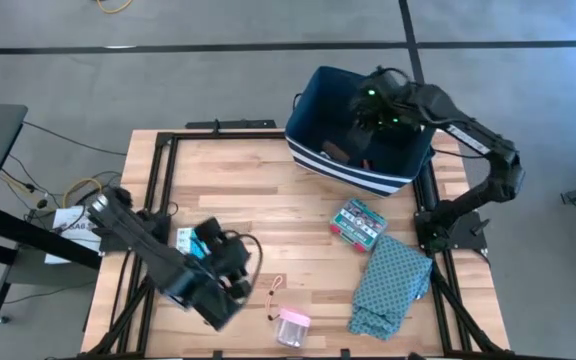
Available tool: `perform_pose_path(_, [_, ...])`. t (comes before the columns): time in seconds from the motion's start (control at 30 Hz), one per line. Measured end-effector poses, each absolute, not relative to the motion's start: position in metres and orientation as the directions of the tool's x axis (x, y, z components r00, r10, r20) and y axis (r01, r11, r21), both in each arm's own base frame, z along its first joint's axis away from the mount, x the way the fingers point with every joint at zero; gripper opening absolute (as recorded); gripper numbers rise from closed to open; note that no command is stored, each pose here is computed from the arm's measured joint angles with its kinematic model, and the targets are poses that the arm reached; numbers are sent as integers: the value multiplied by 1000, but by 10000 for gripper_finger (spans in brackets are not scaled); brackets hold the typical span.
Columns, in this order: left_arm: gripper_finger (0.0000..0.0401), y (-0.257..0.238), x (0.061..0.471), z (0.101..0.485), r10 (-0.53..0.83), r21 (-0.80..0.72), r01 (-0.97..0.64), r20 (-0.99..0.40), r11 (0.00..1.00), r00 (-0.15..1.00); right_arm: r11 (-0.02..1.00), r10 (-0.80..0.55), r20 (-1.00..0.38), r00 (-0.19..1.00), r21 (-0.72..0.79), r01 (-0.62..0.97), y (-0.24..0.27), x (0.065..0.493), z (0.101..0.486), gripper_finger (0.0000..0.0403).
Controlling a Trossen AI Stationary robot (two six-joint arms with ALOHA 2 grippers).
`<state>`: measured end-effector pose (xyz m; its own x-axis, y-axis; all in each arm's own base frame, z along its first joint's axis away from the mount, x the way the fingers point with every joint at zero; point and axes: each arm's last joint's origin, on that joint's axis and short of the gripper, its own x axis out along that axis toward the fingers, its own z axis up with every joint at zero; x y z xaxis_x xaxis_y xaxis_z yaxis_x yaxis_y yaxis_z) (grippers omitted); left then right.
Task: Pick & place medical supplies in basket/bin
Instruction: Put the pink pill organizer into the white bin
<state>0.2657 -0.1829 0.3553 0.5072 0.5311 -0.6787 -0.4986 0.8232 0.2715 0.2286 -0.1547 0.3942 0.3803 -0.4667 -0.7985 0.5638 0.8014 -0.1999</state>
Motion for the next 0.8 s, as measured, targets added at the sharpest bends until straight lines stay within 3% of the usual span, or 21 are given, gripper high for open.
perform_pose_path(0.3, [192,-215,297,293,549,350,-471,-736,809,396,868,-463,-621,633,-173,465,-92,207,455,175])
perform_pose_path(0.8, [192,-283,319,197,397,331,-232,-842,915,364,968,-228,-570,790,-48,244,-15,199,468,175])
